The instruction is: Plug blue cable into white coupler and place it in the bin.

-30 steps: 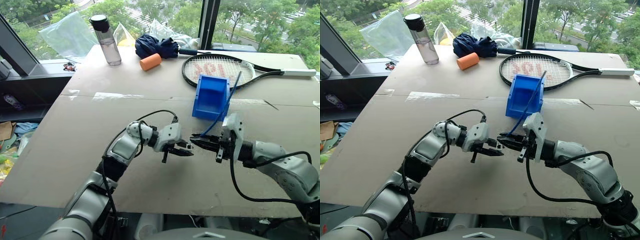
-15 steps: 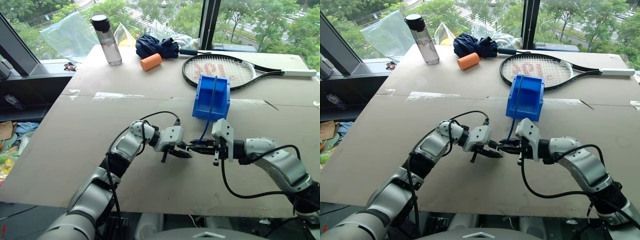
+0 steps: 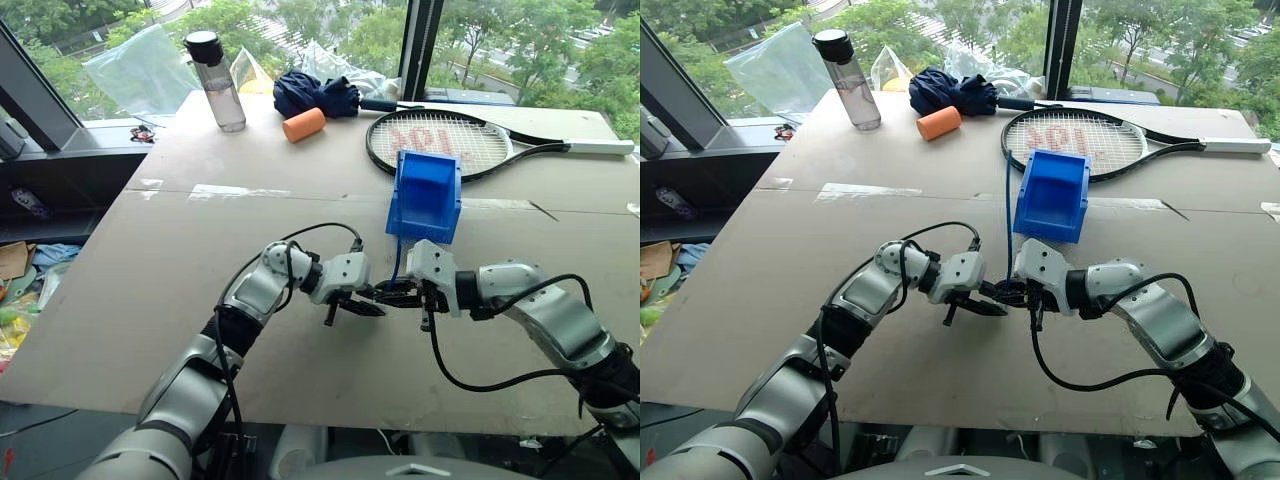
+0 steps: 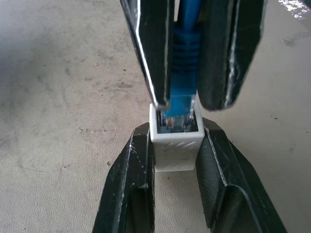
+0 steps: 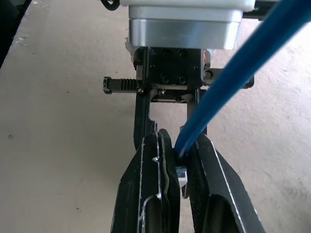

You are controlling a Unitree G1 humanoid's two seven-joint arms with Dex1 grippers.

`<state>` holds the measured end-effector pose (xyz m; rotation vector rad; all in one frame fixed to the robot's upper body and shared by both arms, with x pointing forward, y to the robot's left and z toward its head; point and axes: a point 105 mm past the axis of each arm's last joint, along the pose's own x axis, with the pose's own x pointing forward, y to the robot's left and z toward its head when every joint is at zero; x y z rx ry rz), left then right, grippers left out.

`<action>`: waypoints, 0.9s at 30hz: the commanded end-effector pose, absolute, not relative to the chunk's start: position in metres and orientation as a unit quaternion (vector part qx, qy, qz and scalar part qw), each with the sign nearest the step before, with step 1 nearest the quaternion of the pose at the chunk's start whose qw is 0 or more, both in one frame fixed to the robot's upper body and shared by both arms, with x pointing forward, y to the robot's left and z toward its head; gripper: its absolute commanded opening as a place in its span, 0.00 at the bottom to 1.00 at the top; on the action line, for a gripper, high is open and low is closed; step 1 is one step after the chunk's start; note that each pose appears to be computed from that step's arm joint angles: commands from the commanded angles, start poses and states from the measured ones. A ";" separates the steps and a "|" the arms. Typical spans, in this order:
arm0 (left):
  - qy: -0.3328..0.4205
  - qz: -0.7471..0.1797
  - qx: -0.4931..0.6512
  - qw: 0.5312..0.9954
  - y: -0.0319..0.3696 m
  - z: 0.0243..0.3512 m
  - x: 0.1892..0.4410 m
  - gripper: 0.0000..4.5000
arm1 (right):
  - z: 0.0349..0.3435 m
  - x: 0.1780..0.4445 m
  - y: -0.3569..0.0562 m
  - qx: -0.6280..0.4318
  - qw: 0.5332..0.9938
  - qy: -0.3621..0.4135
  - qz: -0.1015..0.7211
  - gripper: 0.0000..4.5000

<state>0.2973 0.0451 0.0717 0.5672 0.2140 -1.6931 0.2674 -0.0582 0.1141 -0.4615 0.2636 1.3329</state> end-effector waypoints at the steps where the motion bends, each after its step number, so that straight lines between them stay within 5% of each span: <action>1: 0.070 -0.736 0.247 0.626 0.038 0.080 0.299 0.12 | 0.084 0.268 -0.068 -0.237 0.742 0.198 0.595 0.00; 9: 0.061 -0.727 0.245 0.639 0.034 0.081 0.300 0.12 | 0.059 0.260 -0.065 -0.233 0.723 0.238 0.605 0.00; 13: 0.048 -0.702 0.194 0.684 0.037 0.097 0.305 0.12 | 0.087 0.286 -0.057 -0.192 0.801 0.157 0.545 0.00; 21: 0.031 -0.555 0.065 0.829 0.092 0.152 0.301 0.97 | 0.184 0.300 -0.070 0.019 0.881 0.052 0.469 0.00; 27: -0.001 -0.491 0.051 0.870 0.108 0.184 0.279 0.99 | 0.225 0.380 -0.124 0.135 0.945 0.057 0.293 0.00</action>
